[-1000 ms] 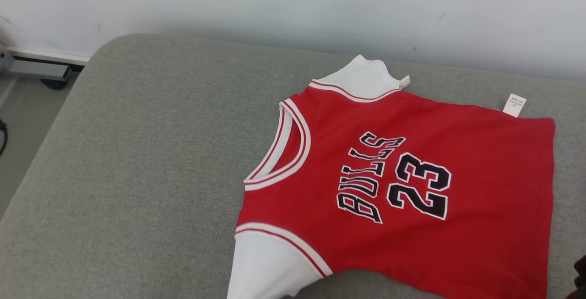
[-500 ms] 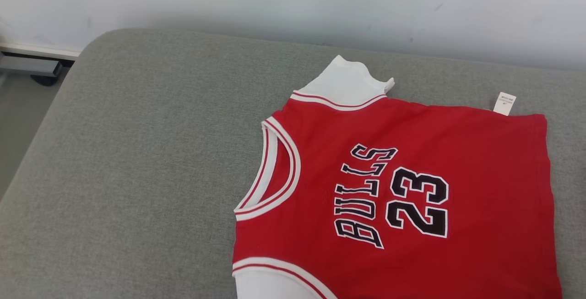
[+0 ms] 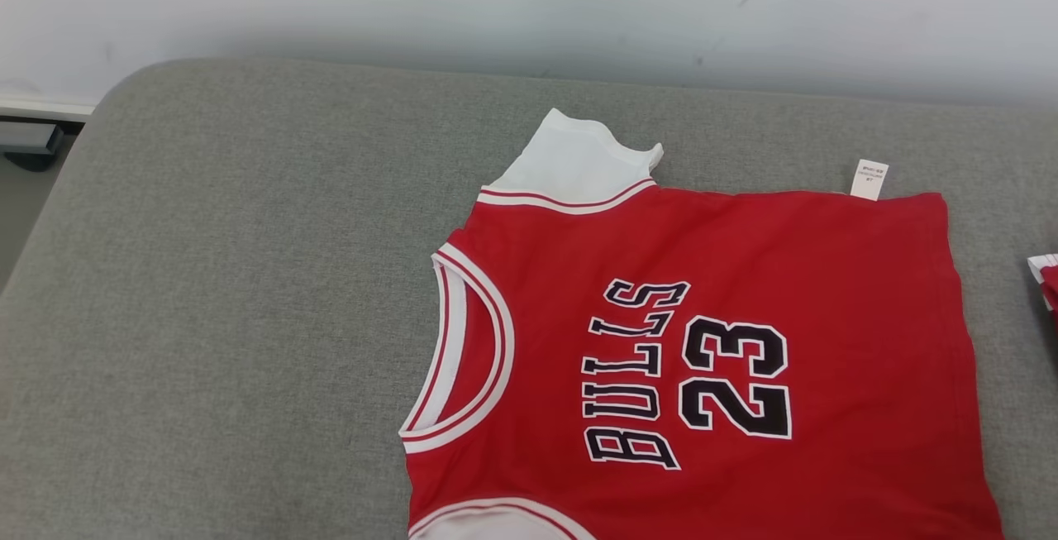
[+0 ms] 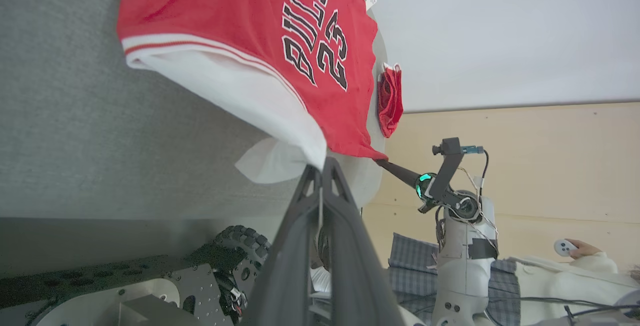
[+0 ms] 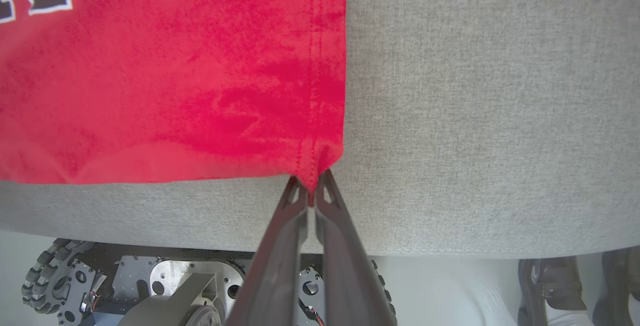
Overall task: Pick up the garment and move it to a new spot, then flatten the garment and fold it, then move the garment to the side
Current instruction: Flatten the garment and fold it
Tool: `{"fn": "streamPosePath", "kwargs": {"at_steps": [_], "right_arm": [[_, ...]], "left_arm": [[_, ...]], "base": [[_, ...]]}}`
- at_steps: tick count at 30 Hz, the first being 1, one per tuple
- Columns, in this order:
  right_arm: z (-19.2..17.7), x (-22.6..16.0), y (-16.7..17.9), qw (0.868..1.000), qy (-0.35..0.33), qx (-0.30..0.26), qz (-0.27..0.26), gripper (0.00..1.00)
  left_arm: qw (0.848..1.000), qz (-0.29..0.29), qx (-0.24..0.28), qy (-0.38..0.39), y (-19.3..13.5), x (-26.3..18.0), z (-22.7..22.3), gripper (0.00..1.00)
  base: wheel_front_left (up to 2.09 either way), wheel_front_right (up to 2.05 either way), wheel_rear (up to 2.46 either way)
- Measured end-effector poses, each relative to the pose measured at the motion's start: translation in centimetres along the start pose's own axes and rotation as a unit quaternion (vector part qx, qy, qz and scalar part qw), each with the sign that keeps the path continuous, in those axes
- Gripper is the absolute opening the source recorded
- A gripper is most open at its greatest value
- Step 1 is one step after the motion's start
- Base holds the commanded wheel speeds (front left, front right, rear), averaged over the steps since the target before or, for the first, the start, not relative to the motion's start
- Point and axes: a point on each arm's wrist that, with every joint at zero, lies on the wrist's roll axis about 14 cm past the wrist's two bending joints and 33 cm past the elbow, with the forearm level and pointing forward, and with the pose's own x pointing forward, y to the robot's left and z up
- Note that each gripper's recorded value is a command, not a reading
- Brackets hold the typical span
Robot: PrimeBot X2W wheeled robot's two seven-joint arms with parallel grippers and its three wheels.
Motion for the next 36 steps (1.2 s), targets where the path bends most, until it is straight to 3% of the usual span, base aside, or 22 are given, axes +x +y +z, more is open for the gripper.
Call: {"fn": "streamPosePath", "kwargs": {"at_steps": [12, 23, 36], "right_arm": [[3.8, 0.0, 0.8, 0.997, -0.078, -0.017, 0.015, 0.00], [5.9, 2.1, 1.3, 0.995, -0.091, -0.019, 0.018, 0.00], [7.9, 4.4, 2.8, 0.994, -0.100, -0.012, 0.032, 0.00]], "left_arm": [[0.997, -0.040, 0.064, -0.010, -3.1, 5.1, 3.0, 0.00], [0.994, 0.009, 0.100, -0.051, -1.4, 9.7, 7.7, 0.00], [0.989, 0.025, 0.123, -0.083, -0.9, 13.3, 10.8, 0.00]], "base": [[0.00, 0.00, 0.00], [0.00, 0.00, 0.00], [0.00, 0.00, 0.00]]}}
